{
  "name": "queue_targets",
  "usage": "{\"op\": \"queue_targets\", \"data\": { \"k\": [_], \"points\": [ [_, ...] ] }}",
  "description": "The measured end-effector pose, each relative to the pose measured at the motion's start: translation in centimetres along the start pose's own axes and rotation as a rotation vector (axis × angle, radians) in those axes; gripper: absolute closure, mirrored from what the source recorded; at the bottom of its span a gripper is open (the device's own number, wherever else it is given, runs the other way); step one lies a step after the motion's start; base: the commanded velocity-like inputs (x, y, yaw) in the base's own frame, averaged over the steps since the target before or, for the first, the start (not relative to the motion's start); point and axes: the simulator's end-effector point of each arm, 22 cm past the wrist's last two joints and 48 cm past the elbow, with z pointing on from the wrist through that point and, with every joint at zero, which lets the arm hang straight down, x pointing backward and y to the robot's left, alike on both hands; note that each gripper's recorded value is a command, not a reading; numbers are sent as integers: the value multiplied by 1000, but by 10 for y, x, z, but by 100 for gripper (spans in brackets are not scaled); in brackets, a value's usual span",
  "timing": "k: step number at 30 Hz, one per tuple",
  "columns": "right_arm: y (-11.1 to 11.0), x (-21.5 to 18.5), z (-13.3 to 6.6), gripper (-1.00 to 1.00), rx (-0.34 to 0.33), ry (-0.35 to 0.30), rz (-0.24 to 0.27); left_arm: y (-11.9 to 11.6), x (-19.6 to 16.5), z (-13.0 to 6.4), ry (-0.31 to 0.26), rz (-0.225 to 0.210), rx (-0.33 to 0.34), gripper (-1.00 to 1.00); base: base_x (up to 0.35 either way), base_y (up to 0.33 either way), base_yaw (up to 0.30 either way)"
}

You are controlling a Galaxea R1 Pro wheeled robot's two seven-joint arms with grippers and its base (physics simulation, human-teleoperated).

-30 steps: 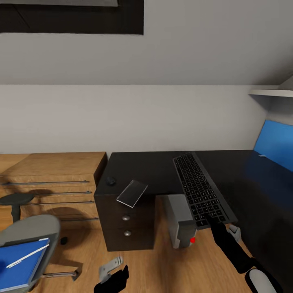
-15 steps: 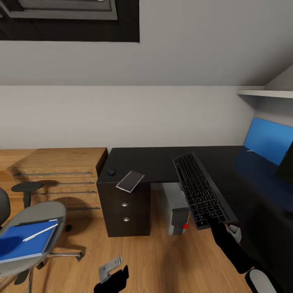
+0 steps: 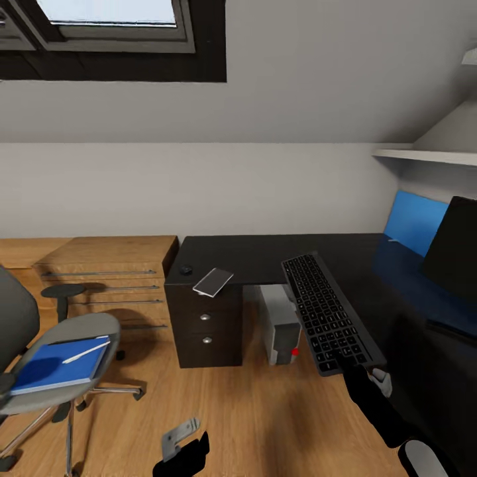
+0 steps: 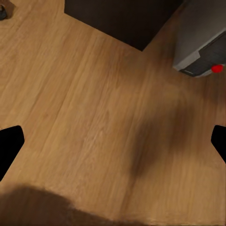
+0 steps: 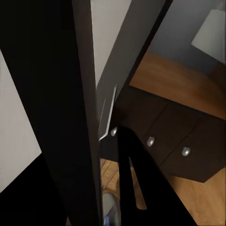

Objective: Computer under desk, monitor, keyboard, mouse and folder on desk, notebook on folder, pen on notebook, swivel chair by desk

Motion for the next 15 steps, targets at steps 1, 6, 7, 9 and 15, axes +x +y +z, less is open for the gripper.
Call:
{"op": "queue_targets", "data": {
  "k": [1,6,7,9,15],
  "points": [
    [1,-1,0,100,1,0,0,0,-1,-1,0,0,0,-100,-336,0,0],
    [10,-4,-1,100,-2,-1,-2,-3,-6,-7,0,0,-1,-100,-336,0,0],
    [12,-5,-1,100,-3,0,-3,-3,-7,-8,0,0,-1,-100,-336,0,0],
    [16,-6,-1,100,-10,-2,-7,-4,-7,-8,1,0,0,-100,-335,0,0],
    [20,-7,-1,100,-18,-3,-12,-3,-7,-9,1,-4,-2,-100,-138,0,0]
  ]
}}
